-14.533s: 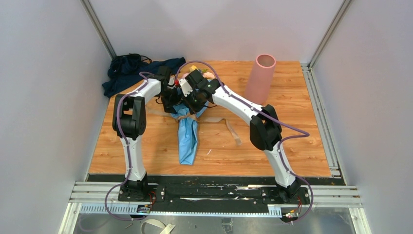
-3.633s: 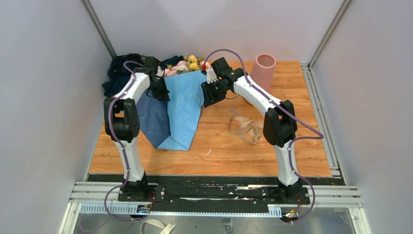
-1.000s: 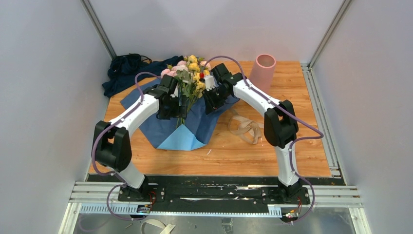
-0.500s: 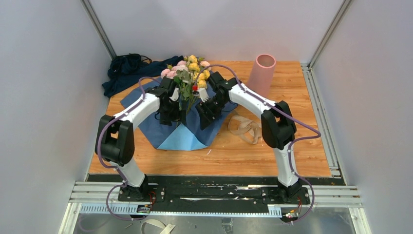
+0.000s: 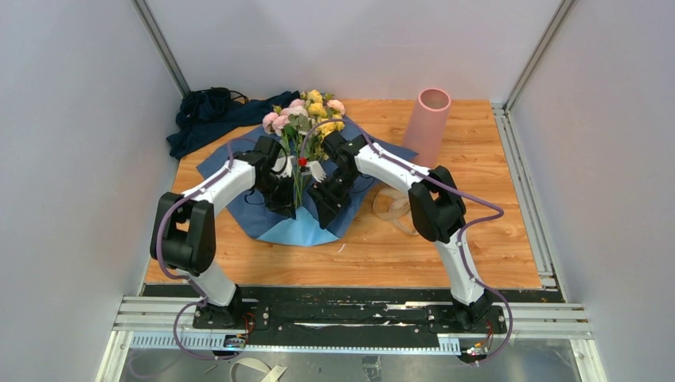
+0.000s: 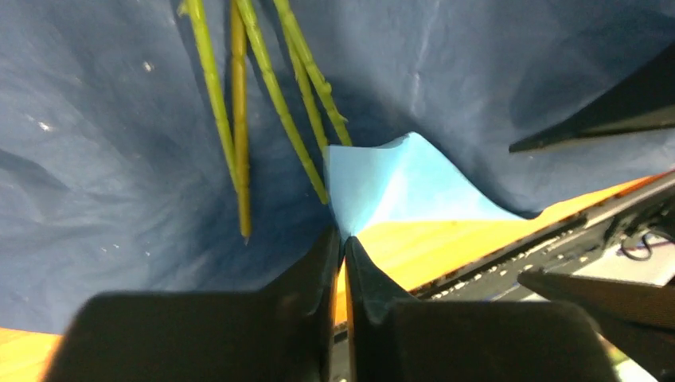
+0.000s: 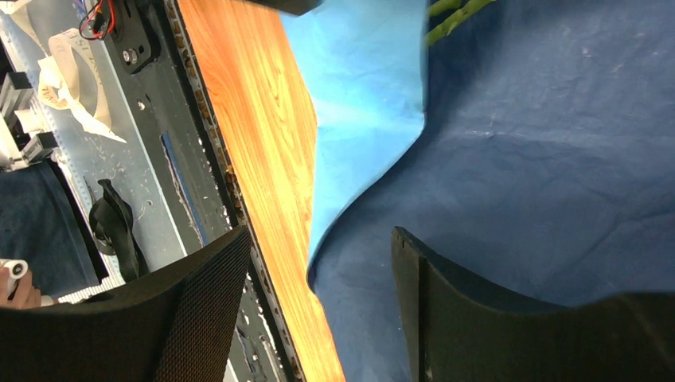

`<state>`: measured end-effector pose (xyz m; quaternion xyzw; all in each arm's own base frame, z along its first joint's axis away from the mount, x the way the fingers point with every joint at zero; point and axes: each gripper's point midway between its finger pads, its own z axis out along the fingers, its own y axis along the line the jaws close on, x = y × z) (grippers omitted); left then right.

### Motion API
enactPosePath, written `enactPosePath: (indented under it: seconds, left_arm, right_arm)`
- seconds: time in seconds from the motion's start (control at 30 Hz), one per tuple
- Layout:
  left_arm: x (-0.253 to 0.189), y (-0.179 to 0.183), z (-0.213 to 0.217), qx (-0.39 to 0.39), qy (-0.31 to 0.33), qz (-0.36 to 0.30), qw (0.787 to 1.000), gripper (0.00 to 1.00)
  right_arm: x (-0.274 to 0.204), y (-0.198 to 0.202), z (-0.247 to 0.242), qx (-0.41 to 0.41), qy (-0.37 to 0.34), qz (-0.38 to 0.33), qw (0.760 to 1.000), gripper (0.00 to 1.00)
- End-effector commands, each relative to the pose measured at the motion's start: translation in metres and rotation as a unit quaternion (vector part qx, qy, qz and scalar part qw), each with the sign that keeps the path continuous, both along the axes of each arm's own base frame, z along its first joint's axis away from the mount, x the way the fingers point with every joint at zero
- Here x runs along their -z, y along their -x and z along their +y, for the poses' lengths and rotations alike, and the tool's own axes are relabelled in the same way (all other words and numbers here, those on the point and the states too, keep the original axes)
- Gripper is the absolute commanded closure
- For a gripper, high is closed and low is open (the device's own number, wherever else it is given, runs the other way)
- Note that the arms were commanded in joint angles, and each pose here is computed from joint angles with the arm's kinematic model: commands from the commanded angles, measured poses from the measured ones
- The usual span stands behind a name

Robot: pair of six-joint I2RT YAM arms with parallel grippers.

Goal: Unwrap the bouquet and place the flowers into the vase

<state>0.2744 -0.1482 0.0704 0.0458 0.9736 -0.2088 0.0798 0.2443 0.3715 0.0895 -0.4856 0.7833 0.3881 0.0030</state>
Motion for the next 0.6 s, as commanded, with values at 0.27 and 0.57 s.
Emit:
enactPosePath:
  seconds: [0.27,0.57]
  left_arm:
    - [-0.034,0.050,0.005,0.010,0.029,-0.005,1.000,1.00]
    - [-0.040,0.103,0.019,-0.024,0.007,0.064,0.998,1.00]
  right_arm:
    - [-0.008,-0.018,0.001,0.026,0.009,-0.020,0.999,0.33]
    - [0.003,-0.026,0.003,0.045,0.026,-0.020,0.998,0.33]
